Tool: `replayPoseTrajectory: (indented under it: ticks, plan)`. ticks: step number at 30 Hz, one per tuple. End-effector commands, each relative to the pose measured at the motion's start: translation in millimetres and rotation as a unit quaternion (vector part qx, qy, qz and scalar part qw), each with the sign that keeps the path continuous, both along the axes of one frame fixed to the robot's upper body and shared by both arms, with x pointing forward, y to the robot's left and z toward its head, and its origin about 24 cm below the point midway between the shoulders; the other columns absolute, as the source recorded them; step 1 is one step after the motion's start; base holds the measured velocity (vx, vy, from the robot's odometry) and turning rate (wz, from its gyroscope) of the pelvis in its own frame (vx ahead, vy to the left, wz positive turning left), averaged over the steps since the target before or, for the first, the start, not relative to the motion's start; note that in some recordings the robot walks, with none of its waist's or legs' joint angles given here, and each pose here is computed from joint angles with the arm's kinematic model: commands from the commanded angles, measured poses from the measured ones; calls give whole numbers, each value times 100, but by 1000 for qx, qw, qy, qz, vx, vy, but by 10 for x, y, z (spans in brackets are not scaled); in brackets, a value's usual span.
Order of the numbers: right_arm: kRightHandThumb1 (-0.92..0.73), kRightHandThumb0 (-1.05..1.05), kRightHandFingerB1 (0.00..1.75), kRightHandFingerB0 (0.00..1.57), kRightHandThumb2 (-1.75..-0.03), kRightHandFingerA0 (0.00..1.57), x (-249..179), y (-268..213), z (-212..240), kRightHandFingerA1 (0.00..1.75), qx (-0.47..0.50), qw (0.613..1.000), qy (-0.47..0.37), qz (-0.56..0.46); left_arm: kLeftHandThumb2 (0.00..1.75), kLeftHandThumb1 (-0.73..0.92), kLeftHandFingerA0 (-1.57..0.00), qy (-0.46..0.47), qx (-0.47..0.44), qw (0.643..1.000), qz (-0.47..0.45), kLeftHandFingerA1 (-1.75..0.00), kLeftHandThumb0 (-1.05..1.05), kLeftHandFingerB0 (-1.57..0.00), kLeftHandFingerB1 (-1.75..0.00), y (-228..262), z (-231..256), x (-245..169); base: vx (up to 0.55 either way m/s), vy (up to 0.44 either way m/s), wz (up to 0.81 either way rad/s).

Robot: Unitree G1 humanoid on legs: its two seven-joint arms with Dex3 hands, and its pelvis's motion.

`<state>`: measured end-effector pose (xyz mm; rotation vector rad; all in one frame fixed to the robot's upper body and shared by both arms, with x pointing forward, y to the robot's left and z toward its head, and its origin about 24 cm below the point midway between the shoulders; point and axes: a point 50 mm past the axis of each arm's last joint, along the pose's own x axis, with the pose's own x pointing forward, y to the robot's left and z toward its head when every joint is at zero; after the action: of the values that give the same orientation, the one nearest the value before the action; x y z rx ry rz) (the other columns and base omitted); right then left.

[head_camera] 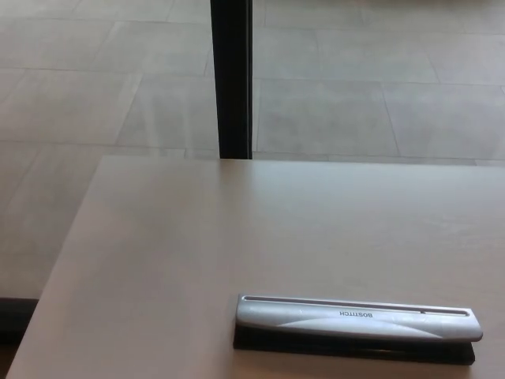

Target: A hole pucnch is kept on the middle on the desk infront of the robot and the robot uses both its hands as fists to press on it and use it

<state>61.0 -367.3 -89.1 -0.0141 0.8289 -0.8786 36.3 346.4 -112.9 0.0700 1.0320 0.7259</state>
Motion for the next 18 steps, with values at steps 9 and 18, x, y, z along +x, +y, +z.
replayPoseTrajectory:
  ticks: [9, 18]
  plan:
    - [-56, -28, 73, 43, -101, 97, 608, -1053, 1524, 90, -38, 858, -405, -314, 89, 50, -113, -298, 178, 921, 178, -83, -39, -85, -56, 684, 1208, 1186, 0, 0, 0]
    - [-46, -42, 115, 108, -121, 145, 1311, -827, 2766, 145, -66, 754, -608, -239, 109, 45, -103, -617, 169, 762, 102, -165, -24, -90, -101, 171, 2873, 2250, 0, 0, 0]
